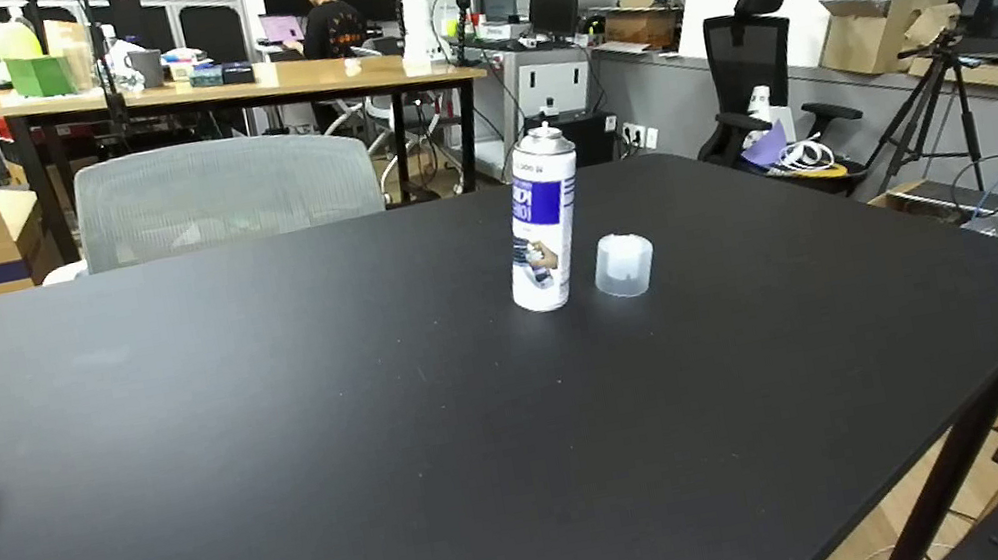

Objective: Pick the lid on the table and place it on the bottle

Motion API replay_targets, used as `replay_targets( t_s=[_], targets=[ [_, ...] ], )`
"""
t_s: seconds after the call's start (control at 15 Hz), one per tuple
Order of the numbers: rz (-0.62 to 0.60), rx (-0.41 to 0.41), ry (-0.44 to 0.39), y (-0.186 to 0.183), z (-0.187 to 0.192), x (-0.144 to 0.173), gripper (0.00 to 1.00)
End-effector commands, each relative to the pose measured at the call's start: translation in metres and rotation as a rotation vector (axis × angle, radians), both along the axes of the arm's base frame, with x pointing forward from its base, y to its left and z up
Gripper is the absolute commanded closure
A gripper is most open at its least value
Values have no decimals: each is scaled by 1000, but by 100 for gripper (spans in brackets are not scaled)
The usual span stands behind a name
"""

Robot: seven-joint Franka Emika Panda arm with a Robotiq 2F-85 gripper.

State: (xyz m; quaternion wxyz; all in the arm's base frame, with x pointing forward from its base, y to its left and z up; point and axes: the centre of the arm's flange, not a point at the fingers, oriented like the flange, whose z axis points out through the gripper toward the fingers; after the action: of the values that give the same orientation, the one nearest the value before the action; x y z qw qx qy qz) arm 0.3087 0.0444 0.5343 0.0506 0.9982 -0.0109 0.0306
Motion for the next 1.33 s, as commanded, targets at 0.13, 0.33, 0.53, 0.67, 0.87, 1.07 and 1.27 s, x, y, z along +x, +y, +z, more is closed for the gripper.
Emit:
replay_targets(
  t_s=[0.13,0.33,0.53,0.67,0.87,1.07,1.27],
  targets=[
    [222,55,32,-52,-51,77,0],
    [386,72,93,-87,-78,101,0],
    [414,85,103,-92,-92,88,0],
    [466,89,127,-103,-97,98,0],
    [451,77,87,-110,-105,109,0],
    [458,40,27,-126,-122,137,0],
    [471,20,19,-135,-146,160,0]
  ],
)
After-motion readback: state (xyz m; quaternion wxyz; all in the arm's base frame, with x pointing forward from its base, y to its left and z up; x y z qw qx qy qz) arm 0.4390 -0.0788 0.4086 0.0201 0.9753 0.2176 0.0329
